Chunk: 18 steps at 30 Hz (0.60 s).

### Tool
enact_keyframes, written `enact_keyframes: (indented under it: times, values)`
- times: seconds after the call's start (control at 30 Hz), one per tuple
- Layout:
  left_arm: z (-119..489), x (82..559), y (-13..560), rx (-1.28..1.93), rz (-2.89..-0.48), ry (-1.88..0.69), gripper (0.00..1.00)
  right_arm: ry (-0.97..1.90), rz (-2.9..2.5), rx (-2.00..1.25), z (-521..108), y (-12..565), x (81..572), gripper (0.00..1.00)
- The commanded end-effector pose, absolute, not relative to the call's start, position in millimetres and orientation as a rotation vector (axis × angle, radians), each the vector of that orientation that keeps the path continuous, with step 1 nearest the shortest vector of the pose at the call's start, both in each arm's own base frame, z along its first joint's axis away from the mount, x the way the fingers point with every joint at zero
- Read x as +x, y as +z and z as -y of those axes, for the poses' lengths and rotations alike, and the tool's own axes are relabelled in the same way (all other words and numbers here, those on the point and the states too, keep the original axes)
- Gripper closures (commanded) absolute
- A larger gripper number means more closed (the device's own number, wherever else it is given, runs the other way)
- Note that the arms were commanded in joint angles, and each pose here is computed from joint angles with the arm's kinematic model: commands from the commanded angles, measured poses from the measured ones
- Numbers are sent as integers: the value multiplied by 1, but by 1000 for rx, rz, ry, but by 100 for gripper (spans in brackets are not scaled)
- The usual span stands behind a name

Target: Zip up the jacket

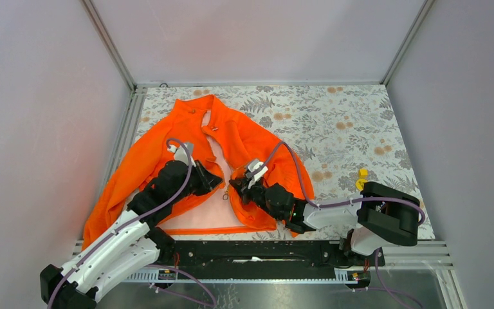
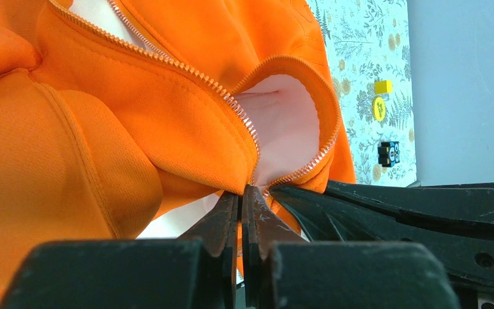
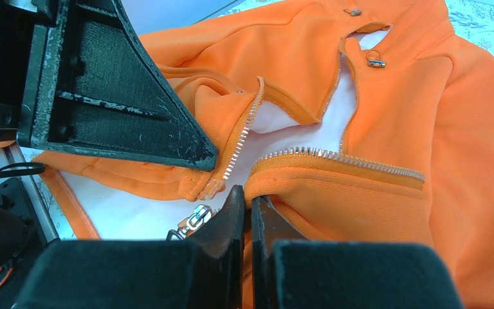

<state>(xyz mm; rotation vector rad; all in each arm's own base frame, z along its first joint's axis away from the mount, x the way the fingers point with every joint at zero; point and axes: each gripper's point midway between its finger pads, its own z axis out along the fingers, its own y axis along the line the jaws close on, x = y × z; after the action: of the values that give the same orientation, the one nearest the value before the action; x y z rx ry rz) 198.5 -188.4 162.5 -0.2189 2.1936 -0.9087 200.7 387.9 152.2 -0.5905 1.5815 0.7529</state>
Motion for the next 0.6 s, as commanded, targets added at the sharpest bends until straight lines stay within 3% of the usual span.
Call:
enact_keyframes:
  times: [0.0, 0.57]
  values:
    - [199, 204, 188, -174, -2104, -988, 100, 801, -1514, -534, -394, 176, 201, 100]
    - [201, 198, 180, -139, -2125, -1003, 100, 788, -1523, -506, -393, 175, 205, 100]
